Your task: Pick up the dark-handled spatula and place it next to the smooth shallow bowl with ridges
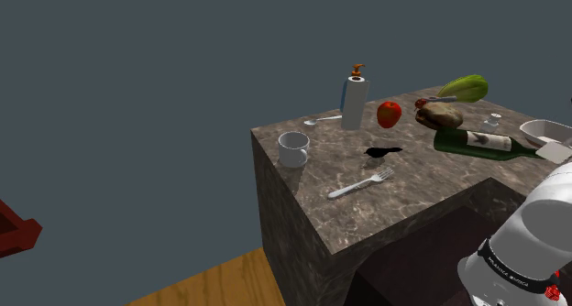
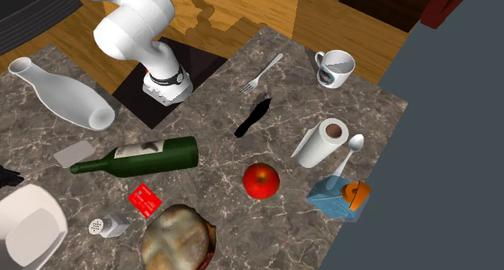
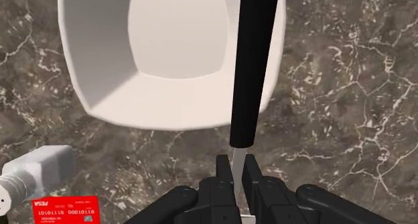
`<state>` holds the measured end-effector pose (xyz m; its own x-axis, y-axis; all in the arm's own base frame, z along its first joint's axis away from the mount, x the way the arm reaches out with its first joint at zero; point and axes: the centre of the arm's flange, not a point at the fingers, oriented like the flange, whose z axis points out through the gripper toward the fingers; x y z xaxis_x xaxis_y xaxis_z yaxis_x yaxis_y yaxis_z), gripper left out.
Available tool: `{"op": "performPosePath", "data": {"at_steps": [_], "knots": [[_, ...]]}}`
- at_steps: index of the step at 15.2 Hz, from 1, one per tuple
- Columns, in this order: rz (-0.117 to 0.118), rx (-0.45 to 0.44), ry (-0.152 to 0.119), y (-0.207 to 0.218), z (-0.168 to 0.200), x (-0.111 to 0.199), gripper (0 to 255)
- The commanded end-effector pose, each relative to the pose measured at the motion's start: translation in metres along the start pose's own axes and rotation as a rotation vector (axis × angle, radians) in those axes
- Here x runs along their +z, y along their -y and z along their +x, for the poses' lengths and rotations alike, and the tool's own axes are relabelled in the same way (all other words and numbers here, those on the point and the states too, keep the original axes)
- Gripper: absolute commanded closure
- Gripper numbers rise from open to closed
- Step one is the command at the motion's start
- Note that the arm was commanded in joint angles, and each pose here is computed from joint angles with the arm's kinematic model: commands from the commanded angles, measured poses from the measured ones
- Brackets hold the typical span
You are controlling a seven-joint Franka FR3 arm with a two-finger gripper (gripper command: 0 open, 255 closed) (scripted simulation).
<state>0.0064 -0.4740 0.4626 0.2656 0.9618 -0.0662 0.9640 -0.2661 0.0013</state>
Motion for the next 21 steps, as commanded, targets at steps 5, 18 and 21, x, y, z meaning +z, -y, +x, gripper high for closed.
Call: {"op": "performPosePath", "data": {"at_steps": [5, 18, 21], "knots": [[0.001, -0.001, 0.000, 0.049, -0.062, 0.004, 255], [0.001, -0.001, 0.000, 0.159, -0.194, 0.013, 255], [0.001, -0.001, 0.000, 0.167, -0.203, 0.024, 255]]}}
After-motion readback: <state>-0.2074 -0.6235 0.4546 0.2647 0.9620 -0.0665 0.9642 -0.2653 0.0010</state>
